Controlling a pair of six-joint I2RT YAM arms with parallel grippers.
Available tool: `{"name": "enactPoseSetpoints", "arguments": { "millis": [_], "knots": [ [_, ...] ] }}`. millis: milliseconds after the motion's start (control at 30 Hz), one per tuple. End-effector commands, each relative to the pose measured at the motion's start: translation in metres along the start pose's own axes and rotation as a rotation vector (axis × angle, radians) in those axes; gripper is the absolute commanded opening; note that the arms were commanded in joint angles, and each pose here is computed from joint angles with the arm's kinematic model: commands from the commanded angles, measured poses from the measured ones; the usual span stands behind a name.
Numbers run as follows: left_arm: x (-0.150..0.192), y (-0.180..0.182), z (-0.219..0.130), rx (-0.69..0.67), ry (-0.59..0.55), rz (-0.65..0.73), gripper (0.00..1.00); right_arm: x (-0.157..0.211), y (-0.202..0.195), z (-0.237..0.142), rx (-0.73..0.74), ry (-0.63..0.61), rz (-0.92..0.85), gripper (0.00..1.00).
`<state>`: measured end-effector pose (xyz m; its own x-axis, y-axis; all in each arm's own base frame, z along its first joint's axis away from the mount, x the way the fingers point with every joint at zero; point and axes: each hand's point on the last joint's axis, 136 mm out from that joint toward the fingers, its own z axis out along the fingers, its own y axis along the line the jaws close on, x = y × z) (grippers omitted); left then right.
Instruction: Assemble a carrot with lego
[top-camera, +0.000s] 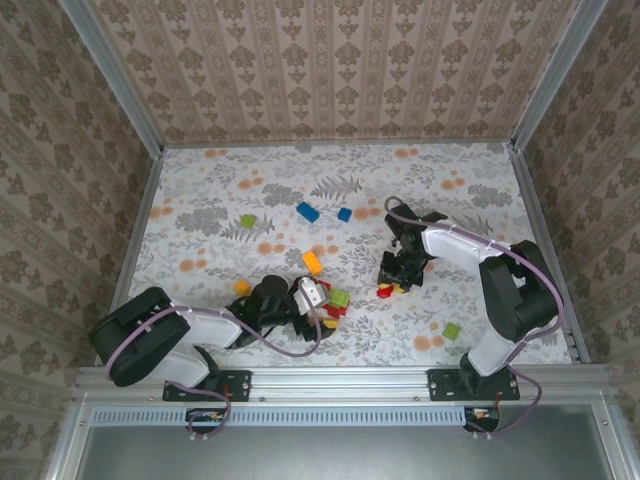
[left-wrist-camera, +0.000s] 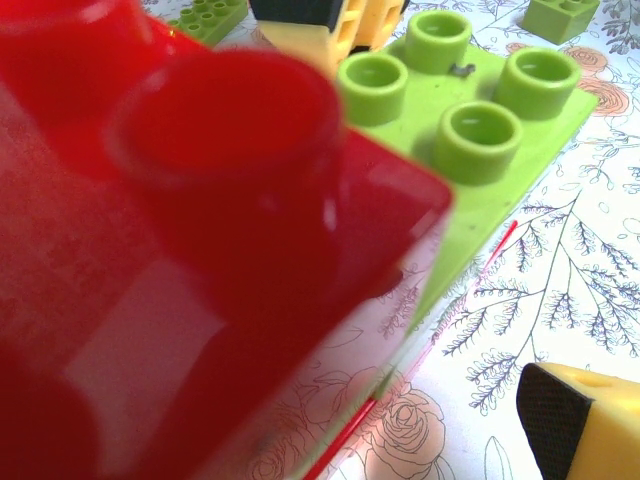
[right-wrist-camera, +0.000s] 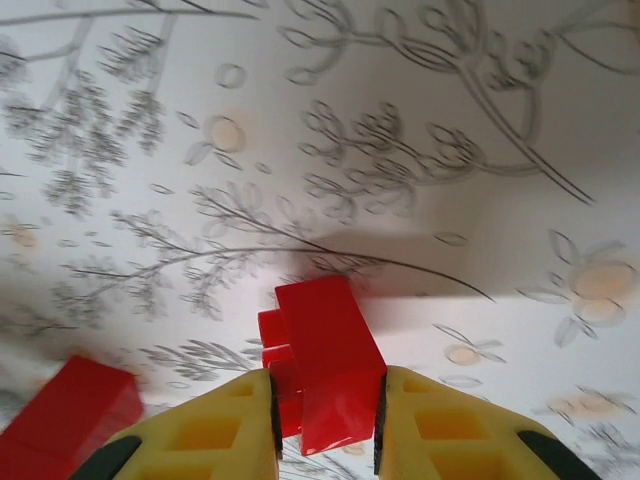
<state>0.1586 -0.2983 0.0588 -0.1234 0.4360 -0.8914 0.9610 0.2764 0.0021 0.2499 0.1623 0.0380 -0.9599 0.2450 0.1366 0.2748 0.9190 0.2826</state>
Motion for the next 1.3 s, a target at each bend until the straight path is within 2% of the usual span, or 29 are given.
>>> {"name": "enactPoseSetpoints", "arguments": {
  "millis": [0,300,900,1267],
  "knots": [
    [-0.005,0.002,0.004,-0.003,-0.005,0.027,0.98,-0.005,-0.005,0.016,-0.035,-0.005,-0.048,0.27],
    [-0.003,0.003,0.006,-0.005,0.006,0.023,0.98,-0.003,-0.037,0.025,0.037,0.008,-0.028,0.28],
    [-0.002,0.003,0.007,-0.003,0.014,0.020,0.98,-0.002,-0.063,0.022,0.111,0.009,-0.015,0.38],
    [-0.002,0.003,0.007,-0.004,0.011,0.022,0.98,-0.003,-0.059,0.001,0.134,-0.039,-0.014,0.56]
  ]
}}
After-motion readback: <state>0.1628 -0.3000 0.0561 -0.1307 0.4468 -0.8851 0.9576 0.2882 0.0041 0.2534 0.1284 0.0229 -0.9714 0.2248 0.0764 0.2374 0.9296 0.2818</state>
